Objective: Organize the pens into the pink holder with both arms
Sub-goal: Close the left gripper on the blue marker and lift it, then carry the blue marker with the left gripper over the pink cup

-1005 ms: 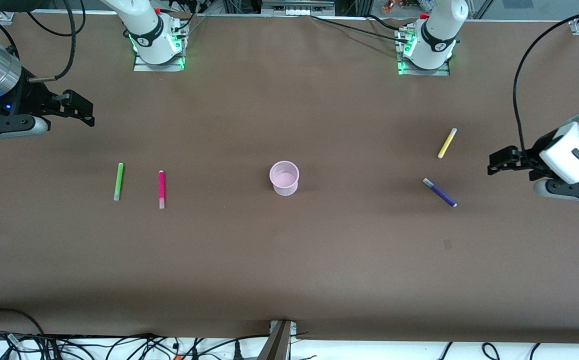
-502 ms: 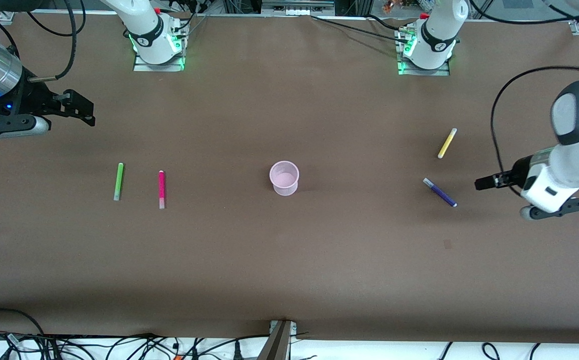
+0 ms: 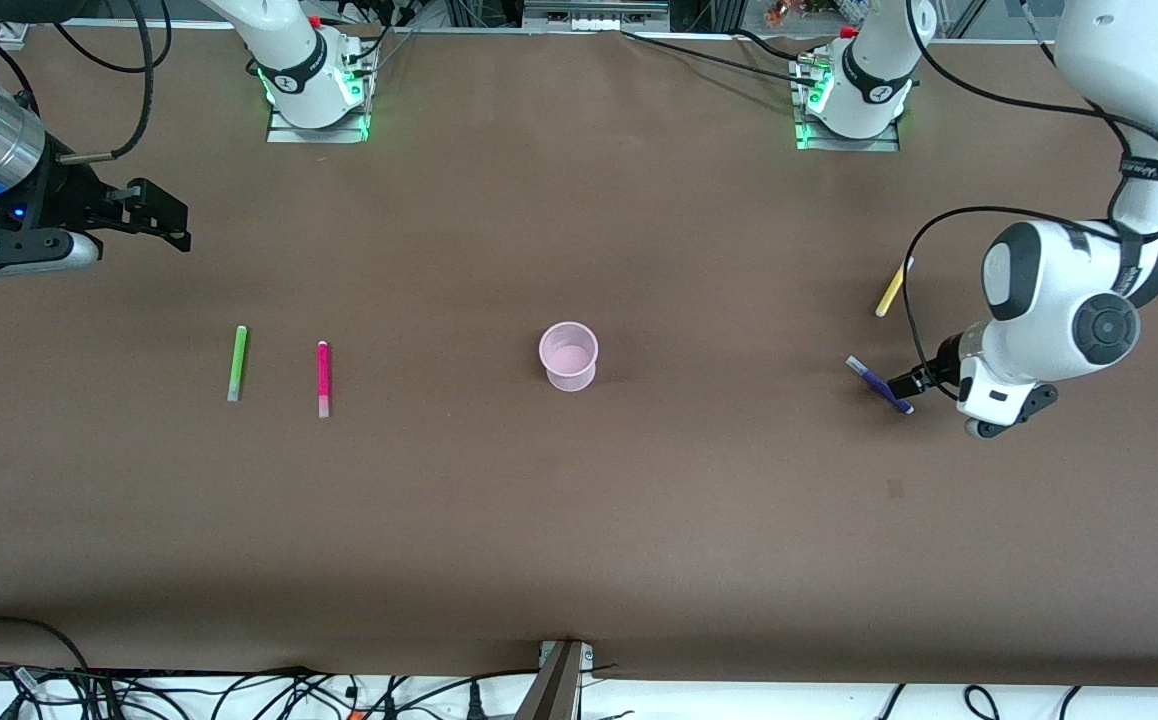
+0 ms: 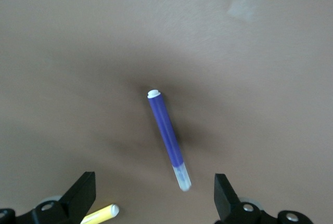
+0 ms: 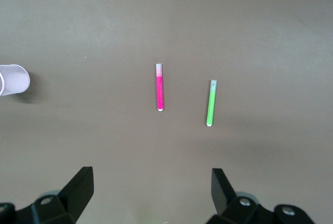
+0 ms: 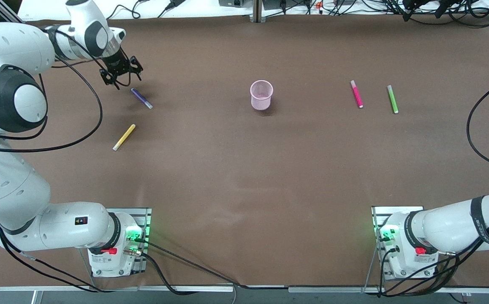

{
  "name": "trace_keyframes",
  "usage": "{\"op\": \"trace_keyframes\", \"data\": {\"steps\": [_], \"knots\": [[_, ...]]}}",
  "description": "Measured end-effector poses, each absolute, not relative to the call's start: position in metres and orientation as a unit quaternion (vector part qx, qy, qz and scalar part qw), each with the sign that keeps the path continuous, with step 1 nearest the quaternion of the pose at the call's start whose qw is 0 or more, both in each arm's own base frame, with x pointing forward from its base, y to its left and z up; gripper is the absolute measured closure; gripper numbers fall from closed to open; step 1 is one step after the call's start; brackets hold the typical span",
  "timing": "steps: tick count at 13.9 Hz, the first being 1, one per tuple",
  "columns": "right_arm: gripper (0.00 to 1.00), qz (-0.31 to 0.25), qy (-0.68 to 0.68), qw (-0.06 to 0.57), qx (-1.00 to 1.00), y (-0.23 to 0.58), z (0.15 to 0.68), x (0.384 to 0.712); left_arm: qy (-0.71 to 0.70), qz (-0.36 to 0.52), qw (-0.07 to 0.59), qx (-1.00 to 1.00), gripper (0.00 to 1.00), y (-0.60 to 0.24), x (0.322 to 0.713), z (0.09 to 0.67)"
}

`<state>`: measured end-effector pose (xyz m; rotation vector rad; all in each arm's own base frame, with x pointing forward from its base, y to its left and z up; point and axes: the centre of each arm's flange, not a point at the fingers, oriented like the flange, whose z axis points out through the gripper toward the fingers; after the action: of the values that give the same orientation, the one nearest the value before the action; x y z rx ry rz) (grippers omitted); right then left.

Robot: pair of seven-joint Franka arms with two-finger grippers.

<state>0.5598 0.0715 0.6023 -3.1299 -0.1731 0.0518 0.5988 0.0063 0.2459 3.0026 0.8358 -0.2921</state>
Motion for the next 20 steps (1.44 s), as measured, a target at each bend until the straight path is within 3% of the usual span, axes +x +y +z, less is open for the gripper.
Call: {"op": "trace_keyframes", "data": {"steps": [10,12,17,19,20], "knots": [[0.00,0.017,-0.057,0.003,-0.998,0.074,0.602,0.560,0.300,-0.051,0.019,0.952,0.00,0.007,0.604,0.175],[0.00,0.017,-0.057,0.003,-0.998,0.074,0.602,0.559,0.301,-0.044,0.021,0.952,0.04,0.007,0.601,0.164],[0.00,0.017,-0.062,0.003,-0.998,0.079,0.602,0.559,0.299,-0.034,0.023,0.953,0.55,0.007,0.604,0.171],[0.00,0.017,-0.062,0.003,-0.998,0.079,0.602,0.559,0.297,-0.031,0.023,0.954,0.79,0.006,0.605,0.174],[0.00,0.017,-0.062,0.003,-0.998,0.079,0.602,0.559,0.295,-0.028,0.024,0.955,0.82,0.004,0.607,0.179]]}}
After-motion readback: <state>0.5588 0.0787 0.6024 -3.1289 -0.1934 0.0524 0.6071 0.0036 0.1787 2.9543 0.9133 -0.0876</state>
